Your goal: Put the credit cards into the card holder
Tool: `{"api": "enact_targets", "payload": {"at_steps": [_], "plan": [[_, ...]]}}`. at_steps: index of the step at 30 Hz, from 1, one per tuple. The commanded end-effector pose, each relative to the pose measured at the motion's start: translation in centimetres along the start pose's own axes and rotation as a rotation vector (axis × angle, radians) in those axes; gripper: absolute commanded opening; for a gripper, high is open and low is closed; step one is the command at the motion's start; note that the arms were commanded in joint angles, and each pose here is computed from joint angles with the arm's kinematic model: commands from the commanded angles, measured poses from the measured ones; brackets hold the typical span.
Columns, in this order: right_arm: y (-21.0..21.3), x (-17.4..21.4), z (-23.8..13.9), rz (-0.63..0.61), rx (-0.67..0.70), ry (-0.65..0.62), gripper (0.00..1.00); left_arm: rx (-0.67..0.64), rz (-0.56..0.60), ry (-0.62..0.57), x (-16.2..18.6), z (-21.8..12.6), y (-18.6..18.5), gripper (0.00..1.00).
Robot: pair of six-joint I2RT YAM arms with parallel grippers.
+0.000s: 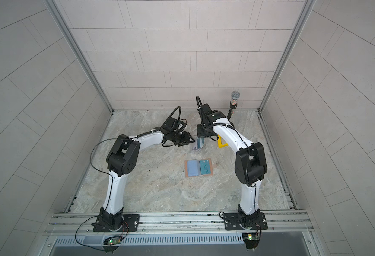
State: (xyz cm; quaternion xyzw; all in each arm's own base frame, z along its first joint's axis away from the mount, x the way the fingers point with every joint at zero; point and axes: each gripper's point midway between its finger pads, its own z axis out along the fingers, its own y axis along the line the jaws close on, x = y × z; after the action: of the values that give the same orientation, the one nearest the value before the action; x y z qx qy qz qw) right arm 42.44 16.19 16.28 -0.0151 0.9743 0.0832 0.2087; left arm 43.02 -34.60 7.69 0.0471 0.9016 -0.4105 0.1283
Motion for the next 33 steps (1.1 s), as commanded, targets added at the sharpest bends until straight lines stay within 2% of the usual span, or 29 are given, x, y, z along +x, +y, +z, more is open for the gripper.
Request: {"api": "enact_targets", "payload": {"at_steps": [1,7,16,24,33], "plan": [[0.3,-0.1,-2.2,0.031,-0.094,-0.051,0.0,0.058,0.054,-0.051,-0.8,-3.1,-3.7,0.59],[-0.7,2.6,-3.3,0.055,-0.196,-0.038,0.0,-0.001,0.085,-0.066,1.0,-5.8,-3.4,0.59],[-1.5,7.7,-3.3,0.101,-0.311,-0.018,0.0,-0.119,0.072,-0.017,6.9,-7.8,-0.4,0.59],[-0.9,11.9,-1.5,0.14,-0.41,0.025,0.0,-0.154,0.062,0.05,12.4,-6.8,0.4,0.59],[-0.5,14.5,0.4,0.166,-0.473,0.065,0.0,-0.097,0.032,0.084,14.2,-4.2,-0.1,0.59]]}}
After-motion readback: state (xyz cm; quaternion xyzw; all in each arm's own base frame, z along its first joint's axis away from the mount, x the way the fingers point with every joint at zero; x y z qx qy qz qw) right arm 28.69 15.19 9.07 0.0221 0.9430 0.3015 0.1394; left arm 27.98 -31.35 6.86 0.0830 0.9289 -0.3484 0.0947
